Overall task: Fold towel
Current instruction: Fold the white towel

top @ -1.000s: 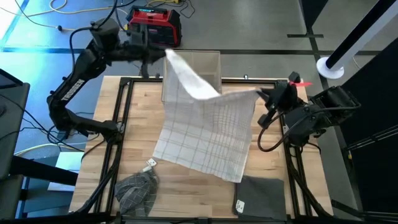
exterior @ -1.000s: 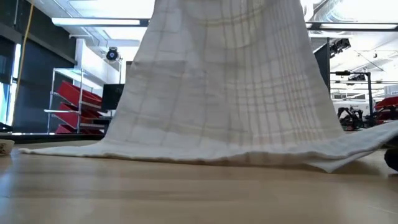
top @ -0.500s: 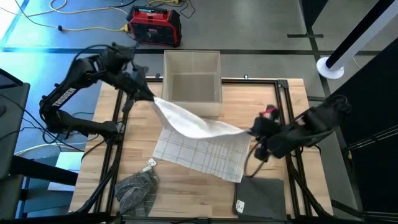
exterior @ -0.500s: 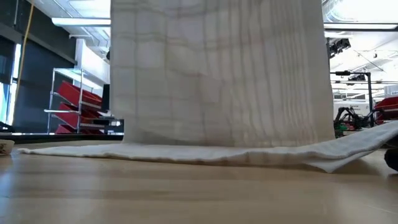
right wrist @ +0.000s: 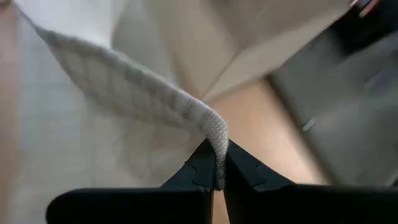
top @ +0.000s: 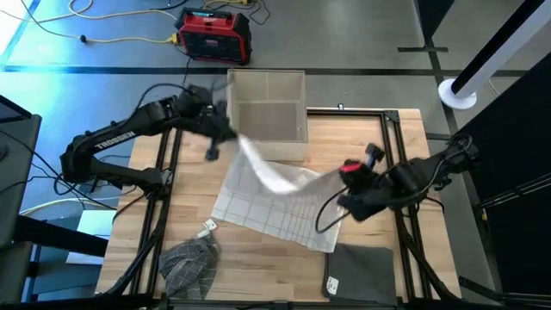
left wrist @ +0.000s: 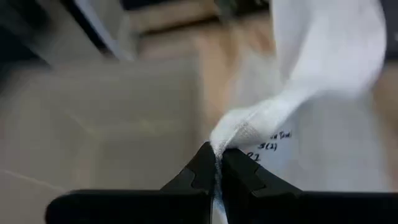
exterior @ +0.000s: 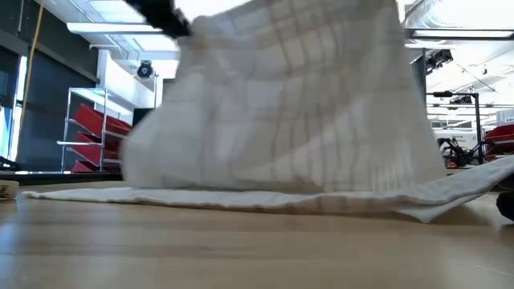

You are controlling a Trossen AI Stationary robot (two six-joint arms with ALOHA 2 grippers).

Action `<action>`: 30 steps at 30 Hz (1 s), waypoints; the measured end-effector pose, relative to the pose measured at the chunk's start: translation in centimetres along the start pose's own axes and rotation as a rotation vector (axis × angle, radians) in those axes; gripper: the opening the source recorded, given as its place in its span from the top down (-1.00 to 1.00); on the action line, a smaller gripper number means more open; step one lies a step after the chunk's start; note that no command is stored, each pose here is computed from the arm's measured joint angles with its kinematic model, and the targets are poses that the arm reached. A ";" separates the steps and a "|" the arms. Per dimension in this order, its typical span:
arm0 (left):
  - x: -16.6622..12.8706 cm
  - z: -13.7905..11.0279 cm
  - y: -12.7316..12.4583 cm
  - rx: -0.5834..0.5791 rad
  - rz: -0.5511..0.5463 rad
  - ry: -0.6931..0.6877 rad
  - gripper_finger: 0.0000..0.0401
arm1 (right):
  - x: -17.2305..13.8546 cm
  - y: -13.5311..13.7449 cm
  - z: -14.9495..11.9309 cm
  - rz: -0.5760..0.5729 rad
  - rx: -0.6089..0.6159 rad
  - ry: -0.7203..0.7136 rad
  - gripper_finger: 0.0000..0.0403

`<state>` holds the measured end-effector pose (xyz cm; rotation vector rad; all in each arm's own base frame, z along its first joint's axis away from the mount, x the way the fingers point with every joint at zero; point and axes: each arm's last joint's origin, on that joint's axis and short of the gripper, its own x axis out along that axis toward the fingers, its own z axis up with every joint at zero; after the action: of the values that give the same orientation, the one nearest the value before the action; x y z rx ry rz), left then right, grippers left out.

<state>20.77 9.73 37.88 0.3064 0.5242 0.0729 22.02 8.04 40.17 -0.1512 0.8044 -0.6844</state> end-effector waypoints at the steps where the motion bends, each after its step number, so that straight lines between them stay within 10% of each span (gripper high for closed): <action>1: -0.6 0.7 0.4 0.011 0.030 -0.036 0.99 | -0.4 -1.0 0.3 -0.022 0.015 -0.031 0.99; 6: -3.4 2.2 0.6 0.016 0.065 -0.076 0.99 | -2.2 -4.1 0.5 -0.002 0.113 -0.098 0.99; 11: -3.0 -1.0 -1.4 -0.130 -0.121 0.102 0.99 | -2.0 -4.0 -1.3 0.183 0.155 0.059 0.99; 21: 3.0 -9.4 -8.1 -0.325 -0.376 0.344 0.99 | 6.0 5.5 -6.9 0.556 0.194 0.264 0.99; 30: 6.2 -14.7 -12.8 -0.366 -0.294 0.373 0.99 | 13.3 10.2 -14.6 0.639 0.340 0.249 0.99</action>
<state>18.65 2.45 18.88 -0.1486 0.9054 -0.0610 23.42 9.58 18.08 0.4929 0.8976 -0.2228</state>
